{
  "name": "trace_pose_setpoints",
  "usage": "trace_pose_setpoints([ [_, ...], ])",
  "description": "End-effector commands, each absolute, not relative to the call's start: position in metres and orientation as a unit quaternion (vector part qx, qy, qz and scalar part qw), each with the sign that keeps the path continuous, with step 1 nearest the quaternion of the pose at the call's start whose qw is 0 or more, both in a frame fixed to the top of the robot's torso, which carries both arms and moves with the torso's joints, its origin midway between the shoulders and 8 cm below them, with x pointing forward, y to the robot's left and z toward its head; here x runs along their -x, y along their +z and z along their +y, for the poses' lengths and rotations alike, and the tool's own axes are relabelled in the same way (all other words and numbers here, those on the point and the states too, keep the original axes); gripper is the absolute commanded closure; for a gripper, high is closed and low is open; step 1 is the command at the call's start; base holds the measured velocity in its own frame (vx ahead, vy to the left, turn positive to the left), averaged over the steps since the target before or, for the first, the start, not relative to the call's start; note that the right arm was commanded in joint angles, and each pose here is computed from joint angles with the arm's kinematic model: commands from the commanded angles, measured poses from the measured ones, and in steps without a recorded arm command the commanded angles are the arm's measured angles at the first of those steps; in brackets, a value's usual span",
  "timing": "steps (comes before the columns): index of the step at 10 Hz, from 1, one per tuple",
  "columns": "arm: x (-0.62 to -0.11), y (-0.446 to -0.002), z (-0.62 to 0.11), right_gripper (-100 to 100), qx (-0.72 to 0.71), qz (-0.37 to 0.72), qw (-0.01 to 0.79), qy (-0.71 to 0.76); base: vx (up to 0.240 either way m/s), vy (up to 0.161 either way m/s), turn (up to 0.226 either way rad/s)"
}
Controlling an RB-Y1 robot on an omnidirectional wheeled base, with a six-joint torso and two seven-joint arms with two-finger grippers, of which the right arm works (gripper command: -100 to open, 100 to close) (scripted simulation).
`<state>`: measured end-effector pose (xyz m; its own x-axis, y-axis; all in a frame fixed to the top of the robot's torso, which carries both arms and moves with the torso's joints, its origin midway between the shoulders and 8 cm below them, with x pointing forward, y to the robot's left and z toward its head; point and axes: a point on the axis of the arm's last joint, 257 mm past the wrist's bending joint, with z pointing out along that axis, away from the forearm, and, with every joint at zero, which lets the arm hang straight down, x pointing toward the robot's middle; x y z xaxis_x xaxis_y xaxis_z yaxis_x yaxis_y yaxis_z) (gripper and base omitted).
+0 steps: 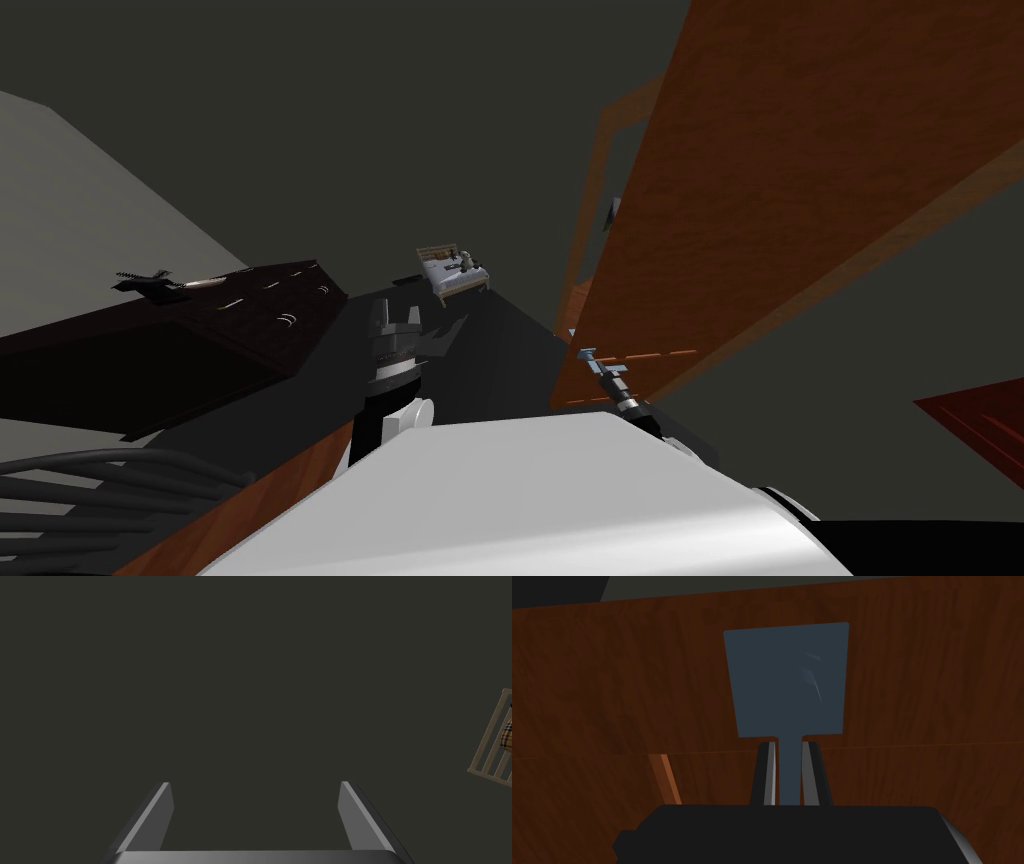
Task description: Pull the door open
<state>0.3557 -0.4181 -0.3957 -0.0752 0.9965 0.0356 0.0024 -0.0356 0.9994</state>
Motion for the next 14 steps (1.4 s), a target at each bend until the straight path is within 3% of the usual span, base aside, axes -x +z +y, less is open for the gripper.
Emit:
trace_pose_setpoints([
  [1,-0.356,-0.396,-0.418,100,-0.490,0.510,0.471,0.528,-0.004,-0.012,-0.034],
  [14,-0.340,-0.395,-0.415,100,-0.480,0.518,0.462,0.536,0.000,-0.001,-0.004],
])
